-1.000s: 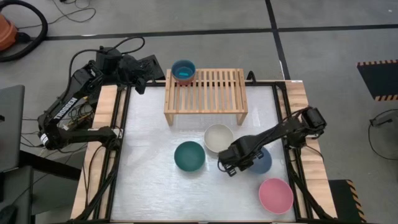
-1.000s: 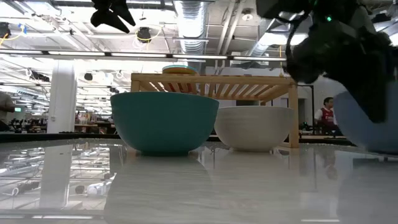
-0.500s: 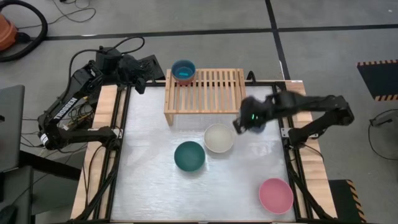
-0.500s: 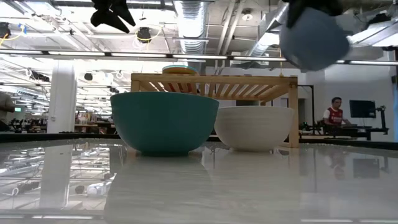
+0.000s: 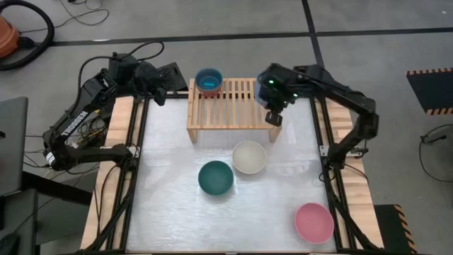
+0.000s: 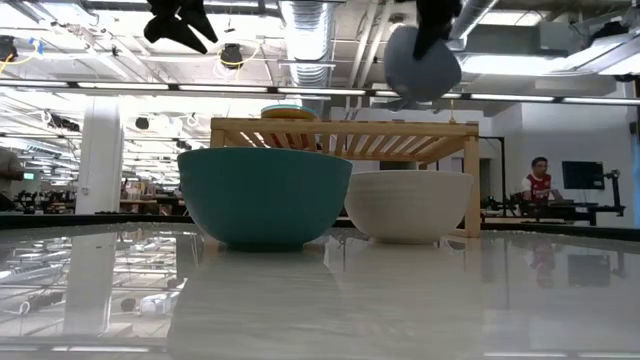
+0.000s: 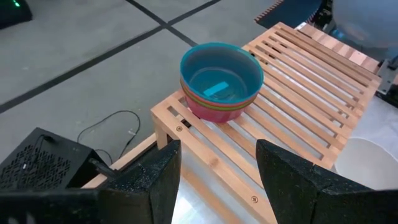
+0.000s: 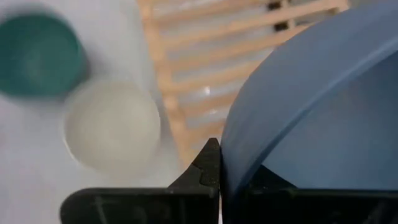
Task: Place and stack bowls onto a shelf
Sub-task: Put the blue bowl on the shelf
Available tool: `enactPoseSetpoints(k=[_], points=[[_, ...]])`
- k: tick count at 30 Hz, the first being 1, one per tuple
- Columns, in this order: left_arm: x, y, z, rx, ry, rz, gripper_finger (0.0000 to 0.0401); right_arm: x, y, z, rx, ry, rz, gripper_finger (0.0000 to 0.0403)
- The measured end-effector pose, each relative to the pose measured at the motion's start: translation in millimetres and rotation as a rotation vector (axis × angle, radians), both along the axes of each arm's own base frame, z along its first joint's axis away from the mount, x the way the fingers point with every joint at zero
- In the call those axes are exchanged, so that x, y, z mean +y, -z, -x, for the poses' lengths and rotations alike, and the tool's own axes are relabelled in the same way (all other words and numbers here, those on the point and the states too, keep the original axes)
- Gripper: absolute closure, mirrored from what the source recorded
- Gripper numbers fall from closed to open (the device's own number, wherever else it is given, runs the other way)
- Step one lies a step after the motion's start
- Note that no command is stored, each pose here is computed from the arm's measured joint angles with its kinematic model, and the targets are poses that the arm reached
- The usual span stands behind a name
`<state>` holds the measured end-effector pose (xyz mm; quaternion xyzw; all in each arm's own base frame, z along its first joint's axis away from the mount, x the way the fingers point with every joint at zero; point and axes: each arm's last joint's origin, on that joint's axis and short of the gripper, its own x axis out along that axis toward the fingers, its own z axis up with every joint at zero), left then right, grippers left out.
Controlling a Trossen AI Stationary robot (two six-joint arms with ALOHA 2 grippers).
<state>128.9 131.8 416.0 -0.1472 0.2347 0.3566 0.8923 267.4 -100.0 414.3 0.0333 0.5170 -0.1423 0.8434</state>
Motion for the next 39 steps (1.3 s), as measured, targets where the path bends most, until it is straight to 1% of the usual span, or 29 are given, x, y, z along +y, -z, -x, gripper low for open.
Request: enactPoseSetpoints(k=[4,6,9,12,14,16,20,28,39], points=[[0.2,0.3,0.4,0.006,-0.013,-0.001,0.0209,-7.7,18.5,-15.6,0.183,-0.121,-0.023,0.0380],[0.4,0.4,0.7,0.011,-0.024,-0.003,0.0209,-7.6,29.2,-24.1,0.247,-0.161,-0.045,0.0380],[0.3,0.7,0.8,0.014,-0.027,-0.003,0.0209,-2.1,43.3,-37.9,0.313,-0.242,-0.050,0.0380],[0.4,0.9,1.2,0.020,-0.036,-0.004,0.0209,10.6,47.3,-45.7,0.345,-0.323,-0.005,0.0380],[0.5,0.8,1.4,0.024,-0.043,-0.008,0.0209,20.5,46.0,-47.2,0.365,-0.346,0.049,0.0380],[0.6,0.8,1.5,0.025,-0.047,-0.010,0.0209,28.0,45.1,-48.7,0.368,-0.363,0.071,0.0380],[0.8,0.5,1.4,0.022,-0.047,-0.012,0.0209,32.7,45.1,-49.6,0.367,-0.363,0.072,0.0380],[0.7,0.6,1.4,0.008,-0.060,0.004,0.0209,24.0,47.5,-48.2,0.396,-0.328,0.106,0.0380],[0.6,0.8,1.5,0.009,-0.061,0.007,0.0209,12.2,47.5,-45.1,0.395,-0.294,0.093,0.0380]])
